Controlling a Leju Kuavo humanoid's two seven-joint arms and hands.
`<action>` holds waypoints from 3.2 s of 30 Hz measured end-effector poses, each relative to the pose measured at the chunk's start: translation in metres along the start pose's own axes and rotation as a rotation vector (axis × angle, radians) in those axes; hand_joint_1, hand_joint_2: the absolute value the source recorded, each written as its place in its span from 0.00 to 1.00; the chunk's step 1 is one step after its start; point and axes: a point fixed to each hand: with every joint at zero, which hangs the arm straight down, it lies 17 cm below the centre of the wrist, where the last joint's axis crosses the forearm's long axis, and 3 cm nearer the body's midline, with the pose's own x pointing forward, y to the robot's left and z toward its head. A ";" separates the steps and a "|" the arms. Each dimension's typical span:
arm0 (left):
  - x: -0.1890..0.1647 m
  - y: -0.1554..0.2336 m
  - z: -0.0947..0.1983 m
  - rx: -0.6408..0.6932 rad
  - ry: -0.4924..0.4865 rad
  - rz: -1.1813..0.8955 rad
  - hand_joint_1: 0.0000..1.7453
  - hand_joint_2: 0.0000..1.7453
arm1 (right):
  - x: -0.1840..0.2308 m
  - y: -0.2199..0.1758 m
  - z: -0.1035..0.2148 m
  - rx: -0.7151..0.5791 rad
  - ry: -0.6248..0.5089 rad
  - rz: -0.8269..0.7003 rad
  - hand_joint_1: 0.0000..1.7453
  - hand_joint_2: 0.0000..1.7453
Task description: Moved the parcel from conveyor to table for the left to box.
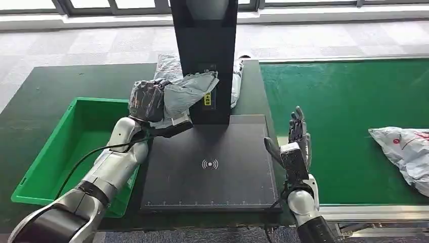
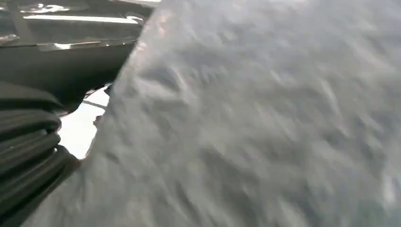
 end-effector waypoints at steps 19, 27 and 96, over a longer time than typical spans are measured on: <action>-0.143 0.145 0.047 0.297 0.332 -0.616 1.00 1.00 | -0.004 0.017 -0.007 0.049 0.010 -0.010 0.00 1.00; -0.215 0.099 0.108 0.055 0.445 -0.773 1.00 1.00 | -0.015 0.025 0.004 0.085 0.051 0.033 0.00 1.00; 0.003 -0.027 0.105 -0.086 0.378 1.107 0.00 1.00 | -0.030 -0.005 0.040 0.049 0.095 0.273 0.00 1.00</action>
